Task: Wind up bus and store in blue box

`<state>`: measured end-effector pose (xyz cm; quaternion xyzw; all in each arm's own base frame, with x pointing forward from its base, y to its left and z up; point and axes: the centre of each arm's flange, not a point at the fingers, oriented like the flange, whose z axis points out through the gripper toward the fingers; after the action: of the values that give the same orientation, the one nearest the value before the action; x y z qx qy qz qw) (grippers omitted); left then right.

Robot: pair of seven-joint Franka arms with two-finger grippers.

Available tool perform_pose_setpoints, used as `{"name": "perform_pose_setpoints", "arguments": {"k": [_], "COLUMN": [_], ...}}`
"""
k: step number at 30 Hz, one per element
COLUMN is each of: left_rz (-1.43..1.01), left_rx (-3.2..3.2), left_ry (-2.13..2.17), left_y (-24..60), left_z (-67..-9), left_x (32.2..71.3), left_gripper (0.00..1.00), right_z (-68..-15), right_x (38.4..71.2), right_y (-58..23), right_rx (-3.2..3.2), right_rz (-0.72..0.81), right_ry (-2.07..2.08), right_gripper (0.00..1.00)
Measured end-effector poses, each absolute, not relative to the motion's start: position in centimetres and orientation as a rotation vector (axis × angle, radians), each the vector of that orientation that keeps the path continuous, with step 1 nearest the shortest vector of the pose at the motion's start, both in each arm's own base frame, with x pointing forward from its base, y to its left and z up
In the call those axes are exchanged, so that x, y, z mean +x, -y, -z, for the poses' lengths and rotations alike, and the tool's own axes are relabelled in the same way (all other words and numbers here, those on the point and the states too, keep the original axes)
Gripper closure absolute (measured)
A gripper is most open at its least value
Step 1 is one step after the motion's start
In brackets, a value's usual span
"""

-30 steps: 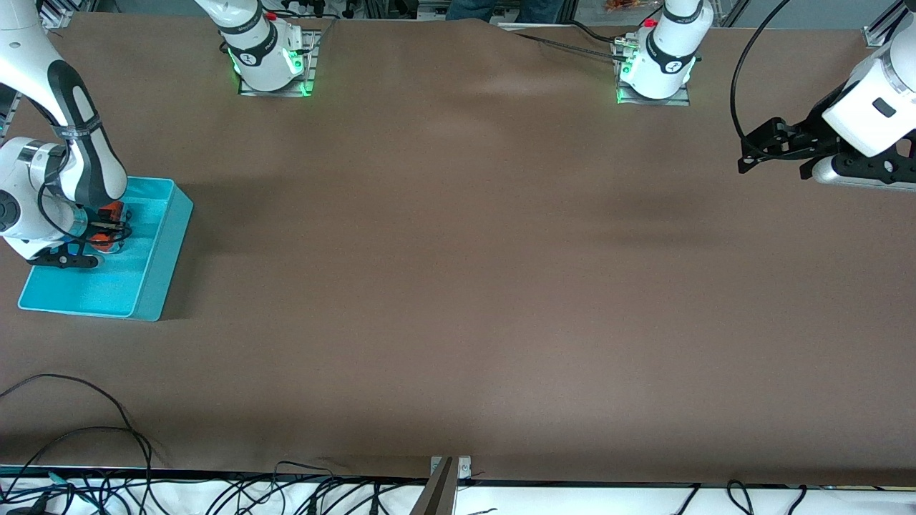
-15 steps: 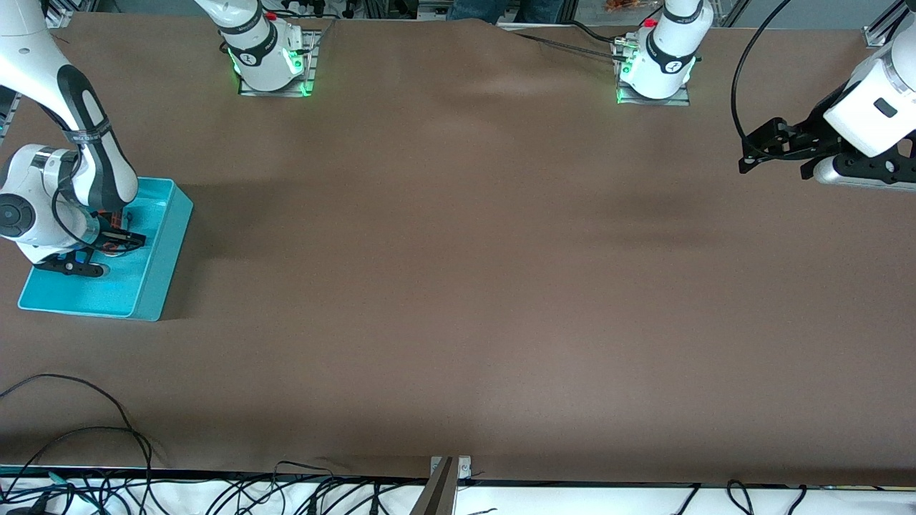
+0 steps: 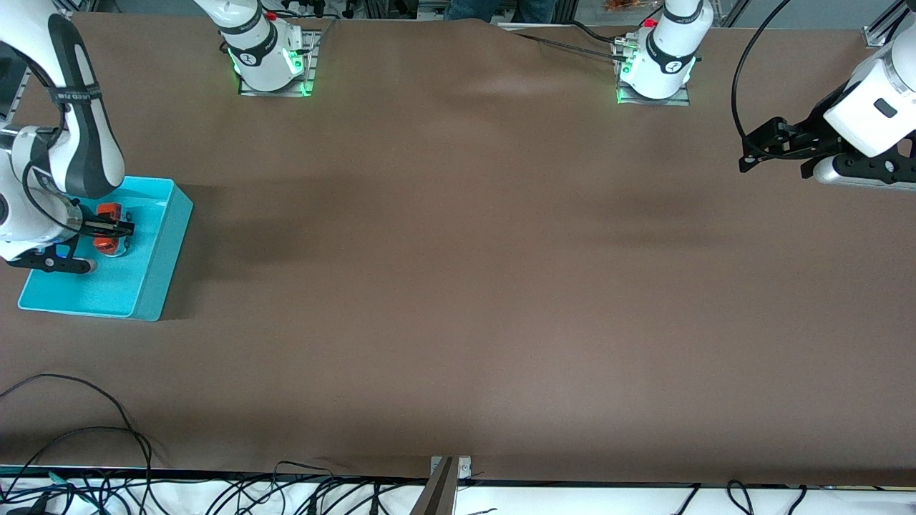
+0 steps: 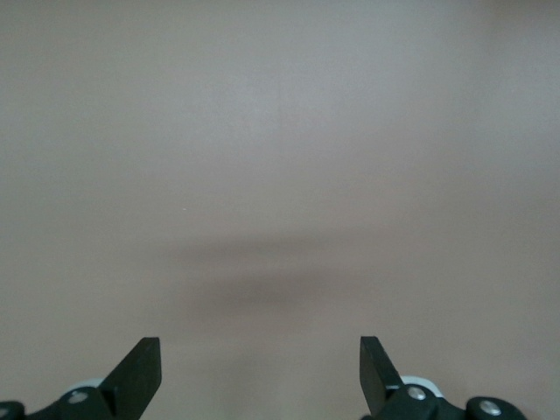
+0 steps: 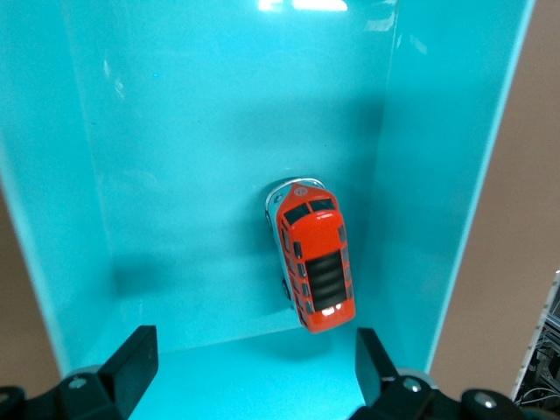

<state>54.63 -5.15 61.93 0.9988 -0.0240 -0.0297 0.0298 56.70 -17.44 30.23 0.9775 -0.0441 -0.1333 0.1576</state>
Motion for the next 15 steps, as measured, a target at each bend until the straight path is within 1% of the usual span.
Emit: {"name": "perform_pose_setpoints", "arguments": {"k": [9,15], "left_rz": [0.097,0.098], "left_rx": [3.080,3.080], "left_ry": [0.065,0.064], "left_y": [4.9,4.9], "left_z": [-61.9,-61.9], "left_x": [54.6,54.6], "left_gripper": [0.00,0.00], "right_z": [-31.5,-35.1], "right_x": [57.8,57.3], "right_y": [12.5,11.2], "right_rx": [2.807,2.844], "right_rz": [0.331,0.324], "right_ry": [0.105,0.143], "right_gripper": [0.00,0.00]}}
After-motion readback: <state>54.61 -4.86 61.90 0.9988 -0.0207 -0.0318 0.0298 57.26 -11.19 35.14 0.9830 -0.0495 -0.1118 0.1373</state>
